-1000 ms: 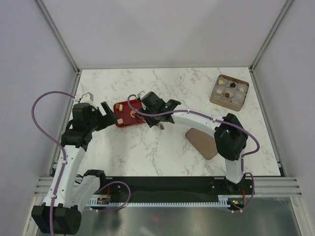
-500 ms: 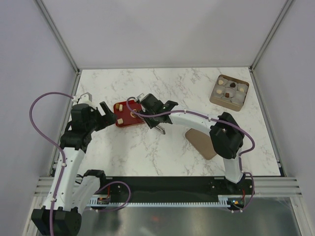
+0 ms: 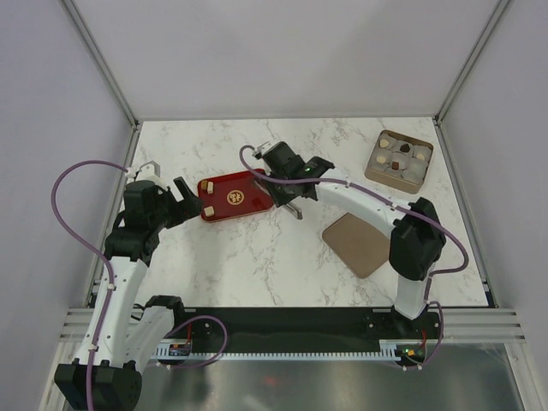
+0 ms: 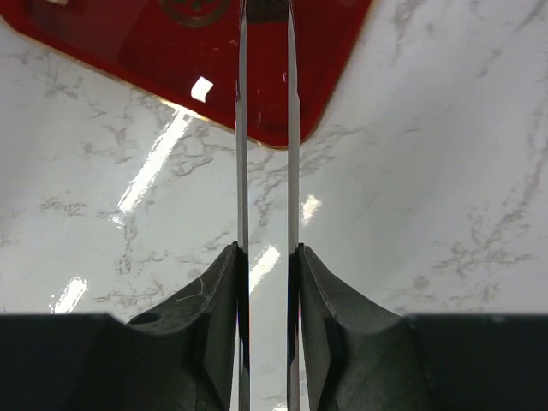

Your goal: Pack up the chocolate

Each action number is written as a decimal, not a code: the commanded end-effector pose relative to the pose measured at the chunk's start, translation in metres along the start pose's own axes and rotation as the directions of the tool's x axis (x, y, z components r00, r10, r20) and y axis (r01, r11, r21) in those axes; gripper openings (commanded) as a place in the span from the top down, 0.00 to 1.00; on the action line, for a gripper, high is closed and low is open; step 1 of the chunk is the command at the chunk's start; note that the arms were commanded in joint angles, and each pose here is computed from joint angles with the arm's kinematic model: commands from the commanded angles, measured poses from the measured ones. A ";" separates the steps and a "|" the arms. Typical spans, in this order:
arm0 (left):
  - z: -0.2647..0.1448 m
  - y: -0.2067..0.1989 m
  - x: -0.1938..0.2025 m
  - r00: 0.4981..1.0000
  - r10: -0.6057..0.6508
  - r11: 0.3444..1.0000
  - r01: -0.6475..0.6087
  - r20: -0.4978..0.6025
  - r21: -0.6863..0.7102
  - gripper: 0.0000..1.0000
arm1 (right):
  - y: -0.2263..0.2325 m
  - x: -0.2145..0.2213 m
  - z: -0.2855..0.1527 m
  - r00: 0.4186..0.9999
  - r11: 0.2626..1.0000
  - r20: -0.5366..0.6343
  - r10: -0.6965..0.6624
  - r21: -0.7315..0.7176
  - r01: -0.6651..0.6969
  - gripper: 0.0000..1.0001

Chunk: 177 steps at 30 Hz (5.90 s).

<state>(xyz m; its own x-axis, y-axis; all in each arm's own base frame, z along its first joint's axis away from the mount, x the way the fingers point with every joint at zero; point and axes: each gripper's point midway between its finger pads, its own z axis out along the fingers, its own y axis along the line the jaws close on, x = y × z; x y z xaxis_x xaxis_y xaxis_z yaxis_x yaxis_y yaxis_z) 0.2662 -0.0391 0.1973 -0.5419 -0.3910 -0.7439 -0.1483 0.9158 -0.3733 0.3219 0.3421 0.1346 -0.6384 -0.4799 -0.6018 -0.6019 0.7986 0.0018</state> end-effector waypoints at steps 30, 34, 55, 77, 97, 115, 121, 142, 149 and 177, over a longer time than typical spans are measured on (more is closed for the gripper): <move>0.003 -0.023 0.003 0.998 0.038 0.995 -0.034 -0.042 0.093 0.05 | -0.387 0.119 -0.141 0.693 0.397 0.246 0.677 0.672 -0.626 0.62; 0.001 -0.023 0.003 0.999 0.042 0.995 -0.039 -0.032 0.091 0.05 | -0.385 0.119 -0.127 0.674 0.411 0.241 0.698 0.636 -0.653 0.61; 0.002 -0.023 0.001 0.999 0.046 0.995 -0.044 -0.027 0.086 0.05 | -0.397 0.136 -0.116 0.665 0.378 0.224 0.712 0.676 -0.633 0.57; 0.006 -0.022 0.002 0.998 0.052 0.996 -0.048 -0.042 0.079 0.05 | -0.396 0.091 -0.135 0.704 0.413 0.308 0.640 0.634 -0.654 0.52; -0.015 -0.035 -0.013 0.996 0.060 0.986 -0.068 0.059 0.151 0.05 | -0.115 -0.073 -0.029 0.923 0.943 0.253 0.290 0.092 -0.321 0.51; -0.036 -0.025 -0.030 0.982 0.043 0.992 -0.063 0.185 0.105 0.05 | 0.088 -0.067 0.003 0.970 0.949 0.198 0.141 -0.307 -0.075 0.50; -0.035 -0.027 -0.028 0.983 0.044 0.991 -0.065 0.177 0.116 0.05 | 0.118 -0.045 0.014 0.983 0.944 0.179 0.048 -0.331 0.014 0.48; -0.033 -0.027 -0.027 0.985 0.043 0.992 -0.062 0.169 0.113 0.05 | 0.105 -0.014 0.050 0.993 0.973 0.119 -0.006 -0.227 0.033 0.47; -0.033 -0.026 -0.027 0.984 0.043 0.992 -0.062 0.170 0.109 0.05 | 0.112 -0.009 0.049 0.994 0.968 0.106 -0.032 -0.243 0.057 0.48; -0.034 -0.023 -0.028 0.982 0.040 0.994 -0.058 0.184 0.097 0.05 | 0.091 -0.013 0.063 0.994 0.991 0.090 -0.057 -0.117 0.068 0.59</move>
<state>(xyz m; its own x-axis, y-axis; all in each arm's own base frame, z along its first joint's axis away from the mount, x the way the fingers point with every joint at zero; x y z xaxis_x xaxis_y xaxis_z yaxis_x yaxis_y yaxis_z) 0.2528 -0.0504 0.2369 -0.4288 -0.3770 -0.8210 -0.0407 0.9159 -0.3994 0.2945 0.4331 0.0806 -0.5834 -0.5095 -0.6325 -0.6952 0.7159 0.0647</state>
